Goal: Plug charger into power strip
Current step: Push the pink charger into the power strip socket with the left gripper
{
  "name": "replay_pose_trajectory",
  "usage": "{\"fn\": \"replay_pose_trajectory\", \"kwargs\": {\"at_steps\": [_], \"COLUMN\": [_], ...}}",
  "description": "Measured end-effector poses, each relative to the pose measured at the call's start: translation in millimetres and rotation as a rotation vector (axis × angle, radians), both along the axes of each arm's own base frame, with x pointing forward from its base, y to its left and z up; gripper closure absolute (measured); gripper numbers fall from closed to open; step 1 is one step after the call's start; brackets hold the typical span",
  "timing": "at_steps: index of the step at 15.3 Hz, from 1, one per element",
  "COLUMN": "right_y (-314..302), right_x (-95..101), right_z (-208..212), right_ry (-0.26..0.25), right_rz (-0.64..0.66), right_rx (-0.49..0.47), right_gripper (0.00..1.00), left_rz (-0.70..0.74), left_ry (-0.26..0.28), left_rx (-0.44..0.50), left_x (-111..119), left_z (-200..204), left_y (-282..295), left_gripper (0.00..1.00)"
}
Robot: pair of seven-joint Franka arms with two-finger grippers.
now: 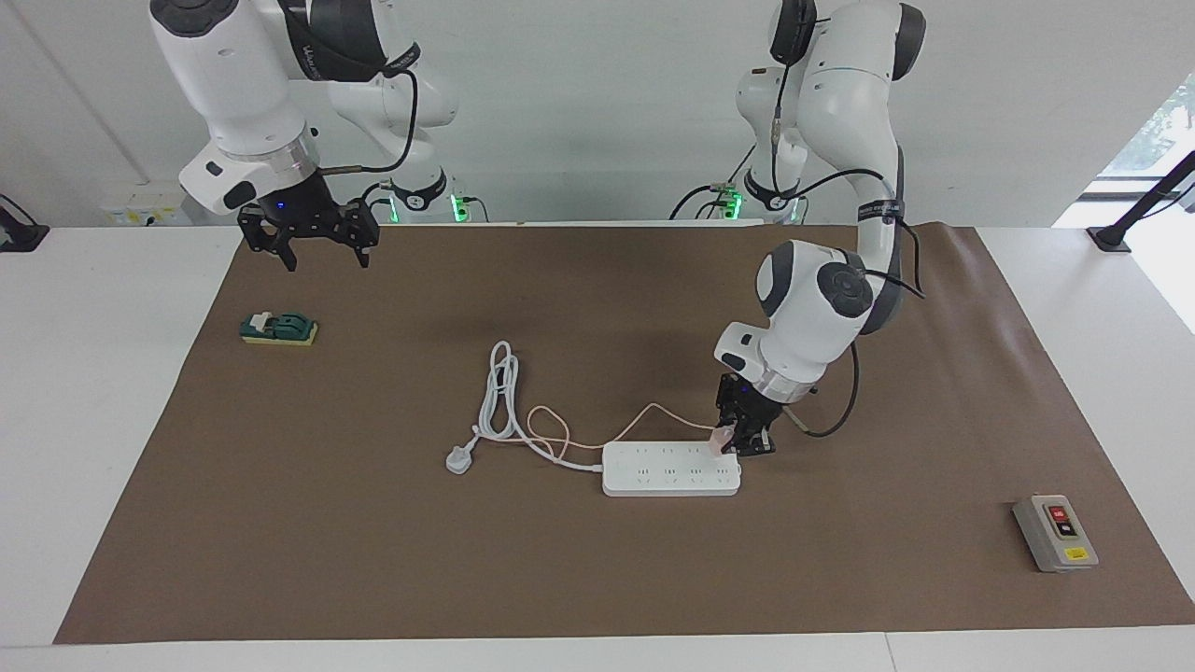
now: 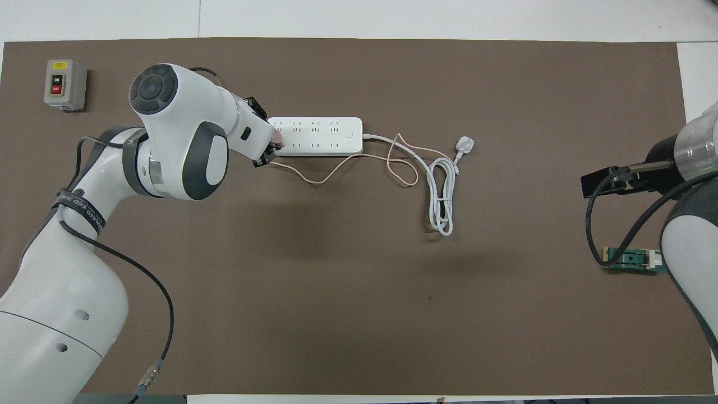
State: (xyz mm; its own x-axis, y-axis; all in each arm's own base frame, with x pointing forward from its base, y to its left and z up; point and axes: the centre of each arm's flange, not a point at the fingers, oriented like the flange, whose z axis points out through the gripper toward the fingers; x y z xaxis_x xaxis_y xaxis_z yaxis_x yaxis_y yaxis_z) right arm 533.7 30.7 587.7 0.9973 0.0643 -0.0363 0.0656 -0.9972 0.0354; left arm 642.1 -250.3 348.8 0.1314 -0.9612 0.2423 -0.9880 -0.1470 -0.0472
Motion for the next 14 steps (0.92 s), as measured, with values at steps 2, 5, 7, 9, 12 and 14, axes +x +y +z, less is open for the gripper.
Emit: {"fn": "replay_pose_trajectory", "kwargs": {"at_steps": [2, 5, 7, 9, 12, 14], "right_y": [0.0, 0.0, 0.0, 0.0, 0.0, 0.0], "right_x": [0.0, 0.0, 0.0, 0.0, 0.0, -0.1], "right_z": [0.0, -0.1, -0.1, -0.1, -0.1, -0.1], "right_ry": [0.0, 0.0, 0.0, 0.0, 0.0, 0.0], "right_rz": [0.0, 0.0, 0.0, 0.0, 0.0, 0.0], "right_rx": [0.0, 0.0, 0.0, 0.0, 0.0, 0.0], "right_gripper": [0.0, 0.0, 0.0, 0.0, 0.0, 0.0], "left_rz": [-0.018, -0.07, -0.079, -0.082, -0.084, -0.085], "left_ry": [-0.014, -0.047, -0.052, -0.052, -0.052, -0.049], "left_rx": [0.003, 0.008, 0.009, 0.009, 0.009, 0.009], "left_x": [1.3, 4.4, 4.7, 4.6, 4.3, 4.0], "left_z": [0.4, 0.0, -0.1, -0.2, -0.3, -0.3], "left_y": [1.0, 3.4, 3.3, 3.1, 2.5, 2.2], "left_gripper": [0.69, 0.69, 0.69, 0.69, 0.69, 0.69]}}
